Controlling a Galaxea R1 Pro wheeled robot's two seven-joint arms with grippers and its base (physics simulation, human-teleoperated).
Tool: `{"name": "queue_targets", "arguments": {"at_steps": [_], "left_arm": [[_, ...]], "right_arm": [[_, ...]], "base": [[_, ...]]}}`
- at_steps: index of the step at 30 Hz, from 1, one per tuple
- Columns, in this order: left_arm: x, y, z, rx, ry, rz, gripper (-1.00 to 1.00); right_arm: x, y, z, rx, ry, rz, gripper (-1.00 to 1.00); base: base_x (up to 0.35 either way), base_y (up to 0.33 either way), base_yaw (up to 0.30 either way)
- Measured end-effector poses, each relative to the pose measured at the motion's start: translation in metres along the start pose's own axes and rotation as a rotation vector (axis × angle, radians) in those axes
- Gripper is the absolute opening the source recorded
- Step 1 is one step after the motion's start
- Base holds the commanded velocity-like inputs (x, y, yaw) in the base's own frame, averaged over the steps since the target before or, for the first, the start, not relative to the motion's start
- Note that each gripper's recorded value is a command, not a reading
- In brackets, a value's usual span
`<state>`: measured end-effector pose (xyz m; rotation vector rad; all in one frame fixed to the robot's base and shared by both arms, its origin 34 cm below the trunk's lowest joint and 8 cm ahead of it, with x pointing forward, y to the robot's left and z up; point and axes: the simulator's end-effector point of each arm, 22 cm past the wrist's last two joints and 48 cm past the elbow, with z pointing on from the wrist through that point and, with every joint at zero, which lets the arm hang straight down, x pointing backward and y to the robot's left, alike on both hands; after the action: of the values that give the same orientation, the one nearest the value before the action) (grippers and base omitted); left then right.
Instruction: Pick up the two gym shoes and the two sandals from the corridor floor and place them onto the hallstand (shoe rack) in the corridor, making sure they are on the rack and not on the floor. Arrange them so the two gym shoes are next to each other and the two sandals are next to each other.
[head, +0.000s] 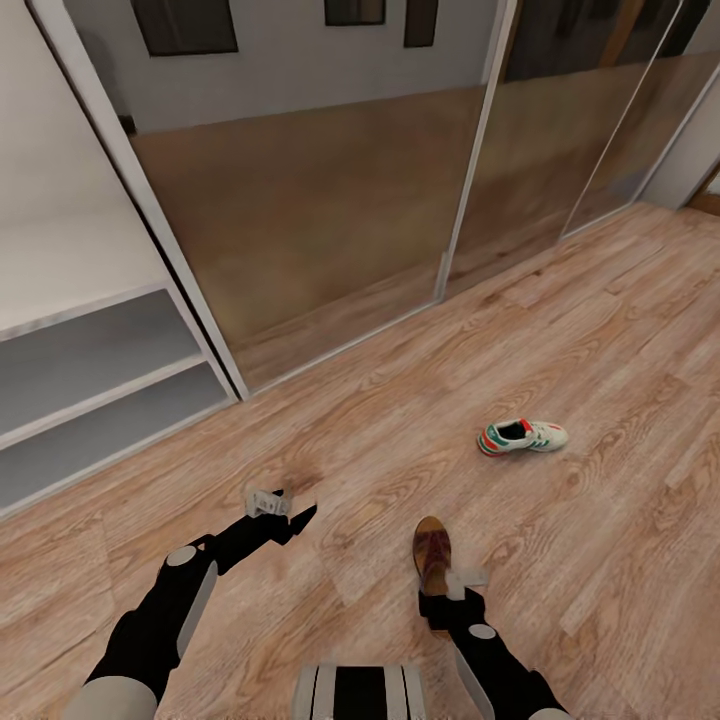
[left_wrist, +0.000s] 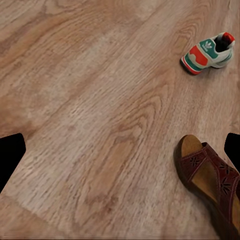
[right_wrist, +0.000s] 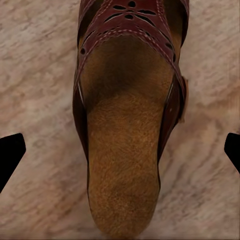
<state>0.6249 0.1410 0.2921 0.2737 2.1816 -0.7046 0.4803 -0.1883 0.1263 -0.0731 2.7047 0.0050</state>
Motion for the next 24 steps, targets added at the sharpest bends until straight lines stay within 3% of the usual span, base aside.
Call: {"name": "queue_targets", "arguments": {"at_steps": [11,24], "left_arm": [[0.036,0.008,0.008,-0.003,0.052,-0.033,1.00],[0.053,0.014,0.013,-0.008,0.075,-0.051,1.00]], "right_arm": [[0.034,-0.015,0.013,0.034,0.067,0.056,1.00],[0.057,-0.016,0.020,0.037,0.110,0.062,1.00]], "base": [[0.000,0.000,0.004],[0.000,0.000,0.000]]}}
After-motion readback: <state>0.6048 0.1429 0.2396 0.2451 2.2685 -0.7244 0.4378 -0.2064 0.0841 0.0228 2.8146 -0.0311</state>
